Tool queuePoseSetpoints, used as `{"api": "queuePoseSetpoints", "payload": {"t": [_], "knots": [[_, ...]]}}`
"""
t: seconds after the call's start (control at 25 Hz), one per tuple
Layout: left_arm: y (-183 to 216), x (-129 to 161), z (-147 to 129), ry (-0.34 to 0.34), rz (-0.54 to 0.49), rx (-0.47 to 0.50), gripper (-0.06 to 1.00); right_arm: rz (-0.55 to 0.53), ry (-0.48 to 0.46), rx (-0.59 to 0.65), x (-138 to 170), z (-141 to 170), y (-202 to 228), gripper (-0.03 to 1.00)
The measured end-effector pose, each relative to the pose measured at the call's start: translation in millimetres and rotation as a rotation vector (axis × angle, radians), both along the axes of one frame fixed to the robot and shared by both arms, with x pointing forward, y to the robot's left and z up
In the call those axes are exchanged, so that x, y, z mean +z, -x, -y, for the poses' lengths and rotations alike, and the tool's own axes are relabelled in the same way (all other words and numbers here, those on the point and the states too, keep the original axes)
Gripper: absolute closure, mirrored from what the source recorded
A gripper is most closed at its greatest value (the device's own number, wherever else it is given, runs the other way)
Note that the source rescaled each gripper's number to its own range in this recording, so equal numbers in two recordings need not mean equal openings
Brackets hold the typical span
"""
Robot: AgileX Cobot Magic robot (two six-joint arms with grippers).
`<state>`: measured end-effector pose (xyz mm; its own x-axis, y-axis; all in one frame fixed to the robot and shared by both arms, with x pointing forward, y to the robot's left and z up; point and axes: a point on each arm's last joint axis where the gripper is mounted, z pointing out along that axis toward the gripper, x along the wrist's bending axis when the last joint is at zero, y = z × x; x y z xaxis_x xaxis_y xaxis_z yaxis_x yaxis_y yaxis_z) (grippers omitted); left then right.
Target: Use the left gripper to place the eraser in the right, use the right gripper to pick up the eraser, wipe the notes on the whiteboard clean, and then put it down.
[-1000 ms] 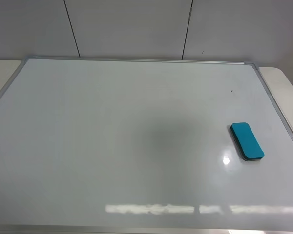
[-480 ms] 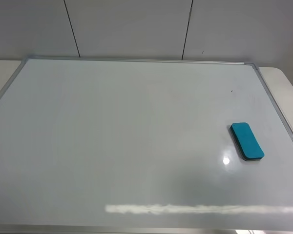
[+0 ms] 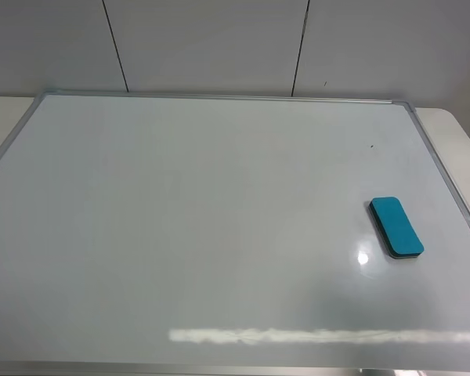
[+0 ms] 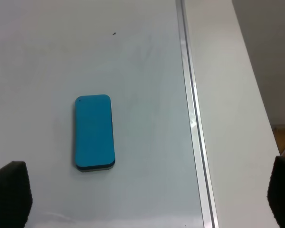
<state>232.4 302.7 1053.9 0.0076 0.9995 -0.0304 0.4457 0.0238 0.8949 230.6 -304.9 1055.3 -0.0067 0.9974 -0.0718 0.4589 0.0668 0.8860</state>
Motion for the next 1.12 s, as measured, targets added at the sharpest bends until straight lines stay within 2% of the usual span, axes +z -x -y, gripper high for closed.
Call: {"api": "queuePoseSetpoints", "payload": {"t": [1.12], "knots": [[0.0, 0.0, 0.0, 0.000, 0.000, 0.000, -0.06, 0.003, -0.028, -0.008, 0.0, -0.6, -0.2, -0.03]]}}
